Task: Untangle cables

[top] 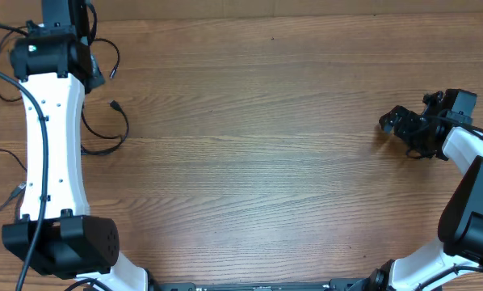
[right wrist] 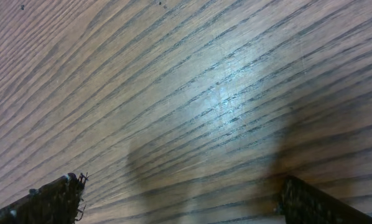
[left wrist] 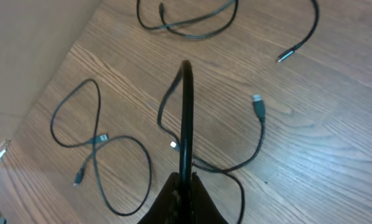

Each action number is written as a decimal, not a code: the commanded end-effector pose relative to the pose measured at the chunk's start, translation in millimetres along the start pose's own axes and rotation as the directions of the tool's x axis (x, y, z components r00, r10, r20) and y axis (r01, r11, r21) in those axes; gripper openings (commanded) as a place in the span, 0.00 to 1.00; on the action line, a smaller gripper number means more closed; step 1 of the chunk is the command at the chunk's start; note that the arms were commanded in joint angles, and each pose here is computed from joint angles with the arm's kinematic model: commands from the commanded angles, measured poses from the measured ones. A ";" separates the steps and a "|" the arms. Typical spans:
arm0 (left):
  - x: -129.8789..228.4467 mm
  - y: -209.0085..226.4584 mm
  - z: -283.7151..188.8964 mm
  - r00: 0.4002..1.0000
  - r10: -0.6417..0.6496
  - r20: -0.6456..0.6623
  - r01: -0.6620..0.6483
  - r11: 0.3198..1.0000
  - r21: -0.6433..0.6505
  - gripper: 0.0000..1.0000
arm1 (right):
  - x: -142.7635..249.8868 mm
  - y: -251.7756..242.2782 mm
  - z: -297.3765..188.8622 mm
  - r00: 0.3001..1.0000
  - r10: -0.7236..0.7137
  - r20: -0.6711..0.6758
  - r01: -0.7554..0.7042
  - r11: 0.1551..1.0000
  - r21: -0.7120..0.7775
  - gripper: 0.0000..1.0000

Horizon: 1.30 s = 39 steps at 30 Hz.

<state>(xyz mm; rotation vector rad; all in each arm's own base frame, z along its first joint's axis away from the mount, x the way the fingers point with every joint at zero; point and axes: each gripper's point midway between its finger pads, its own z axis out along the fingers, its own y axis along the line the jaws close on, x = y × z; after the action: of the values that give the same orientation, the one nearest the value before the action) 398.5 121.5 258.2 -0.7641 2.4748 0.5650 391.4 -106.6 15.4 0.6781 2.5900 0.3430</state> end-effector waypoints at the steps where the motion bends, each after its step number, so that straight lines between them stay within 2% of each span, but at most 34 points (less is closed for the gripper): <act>1: 11.6 -7.7 22.7 1.000 -0.005 -0.021 0.005 1.000 -0.015 0.04 | 21.5 -2.7 9.1 0.997 0.031 -0.067 -0.031 1.000 0.001 1.00; 10: 44.0 -54.2 68.0 0.996 -0.004 -0.084 0.016 0.989 0.145 0.06 | 21.4 -2.7 9.1 0.997 0.031 -0.067 -0.031 1.000 0.001 1.00; 12: 53.7 -58.1 76.9 0.995 0.002 -0.099 0.013 0.988 0.153 0.15 | 21.5 -2.7 9.1 0.997 0.031 -0.067 -0.031 1.000 0.001 1.00; 15: 69.7 -60.4 91.4 0.993 0.012 -0.119 0.005 0.989 0.146 0.24 | 21.4 -2.6 9.0 0.997 0.031 -0.067 -0.031 1.000 0.001 1.00; 20: 88.5 -63.0 109.1 0.991 0.019 -0.132 0.000 0.990 0.141 0.45 | 21.5 -2.7 9.1 0.997 0.031 -0.067 -0.031 1.000 0.001 1.00; 23: 94.9 -63.4 113.9 0.990 0.023 -0.138 -0.003 0.990 0.139 0.79 | 21.4 -2.6 9.0 0.997 0.031 -0.067 -0.031 1.000 0.001 1.00; 26: 96.0 -63.0 113.6 0.990 0.024 -0.142 -0.004 0.990 0.139 1.00 | 21.4 -2.6 9.0 0.997 0.031 -0.067 -0.031 1.000 0.001 1.00; 34: 102.8 -71.0 98.9 0.979 0.041 -0.199 0.003 0.977 0.215 0.99 | 21.4 -2.6 9.0 0.997 0.031 -0.067 -0.031 1.000 0.001 1.00; 39: 96.6 -71.3 73.8 0.982 0.033 -0.186 0.022 0.959 0.282 1.00 | 21.5 -2.7 9.1 0.997 0.031 -0.067 -0.031 1.000 0.001 1.00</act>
<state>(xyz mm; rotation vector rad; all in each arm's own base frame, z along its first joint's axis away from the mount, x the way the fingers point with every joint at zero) 388.4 75.7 95.3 -0.7407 2.7235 0.2456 391.4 -106.6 15.4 0.6786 2.5899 0.3431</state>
